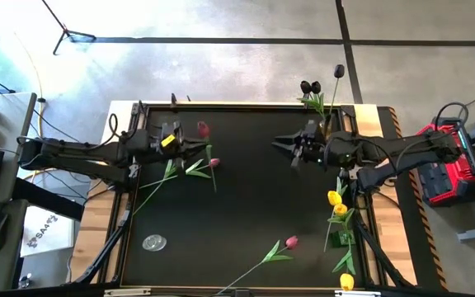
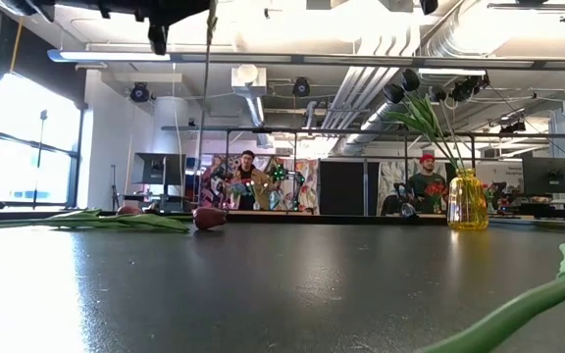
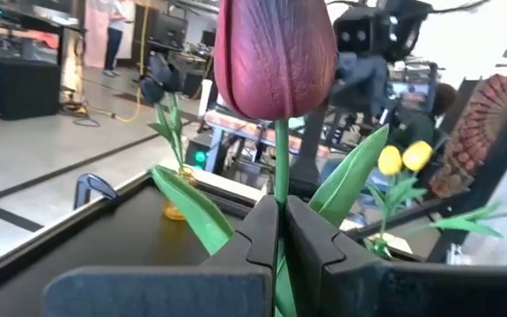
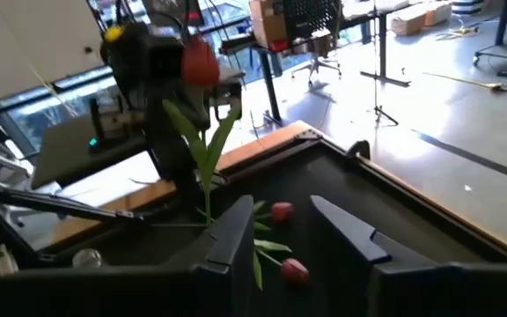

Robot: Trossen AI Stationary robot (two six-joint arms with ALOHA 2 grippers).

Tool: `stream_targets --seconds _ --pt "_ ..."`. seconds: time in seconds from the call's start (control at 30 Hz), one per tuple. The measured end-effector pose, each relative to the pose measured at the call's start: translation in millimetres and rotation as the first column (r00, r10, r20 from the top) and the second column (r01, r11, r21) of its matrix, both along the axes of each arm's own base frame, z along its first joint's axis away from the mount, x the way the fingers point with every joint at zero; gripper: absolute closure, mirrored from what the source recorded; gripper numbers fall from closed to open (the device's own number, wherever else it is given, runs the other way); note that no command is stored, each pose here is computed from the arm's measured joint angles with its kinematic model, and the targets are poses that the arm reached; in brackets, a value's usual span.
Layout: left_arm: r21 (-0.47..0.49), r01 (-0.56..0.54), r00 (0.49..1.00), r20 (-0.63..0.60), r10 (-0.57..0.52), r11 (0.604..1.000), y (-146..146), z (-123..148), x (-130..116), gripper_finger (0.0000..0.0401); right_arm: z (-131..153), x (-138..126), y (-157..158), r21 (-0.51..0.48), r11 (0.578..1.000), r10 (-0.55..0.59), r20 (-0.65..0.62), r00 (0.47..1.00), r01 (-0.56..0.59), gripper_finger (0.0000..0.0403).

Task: Sort flowers into vase by color
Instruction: Put the top center red flower into the transparent vase

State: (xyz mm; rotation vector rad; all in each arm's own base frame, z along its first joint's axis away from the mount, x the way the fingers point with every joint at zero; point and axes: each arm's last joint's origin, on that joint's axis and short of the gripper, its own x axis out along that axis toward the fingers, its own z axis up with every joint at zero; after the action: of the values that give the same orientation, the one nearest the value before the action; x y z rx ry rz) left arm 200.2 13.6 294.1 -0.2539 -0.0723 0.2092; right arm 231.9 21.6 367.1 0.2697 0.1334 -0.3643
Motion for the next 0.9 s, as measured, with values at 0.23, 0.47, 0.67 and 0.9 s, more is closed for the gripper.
stream_targets --seconds 0.23,0.47,0.67,0.9 --pt "0.012 0.07 0.998 -0.01 -0.07 0.997 -14.3 -1.3 -0.9 0.0401 0.1 1.1 -8.3 0.06 0.998 -0.015 0.02 1.0 0.014 0.032" --pt "0.042 0.201 0.977 -0.076 -0.197 0.979 -42.1 0.5 -22.5 0.0401 -2.2 0.5 -10.4 0.076 0.996 -0.041 0.003 0.999 0.041 0.032" --pt "0.048 0.287 0.951 -0.131 -0.278 0.957 -64.1 0.8 -49.6 0.0401 -2.1 0.9 -16.4 0.074 0.995 -0.067 0.004 0.998 0.067 0.032" --pt "0.0 0.419 0.904 -0.09 -0.417 0.908 -81.8 7.0 -79.5 0.0401 -1.4 1.2 -23.5 0.104 0.99 -0.097 0.02 0.995 0.094 0.032"
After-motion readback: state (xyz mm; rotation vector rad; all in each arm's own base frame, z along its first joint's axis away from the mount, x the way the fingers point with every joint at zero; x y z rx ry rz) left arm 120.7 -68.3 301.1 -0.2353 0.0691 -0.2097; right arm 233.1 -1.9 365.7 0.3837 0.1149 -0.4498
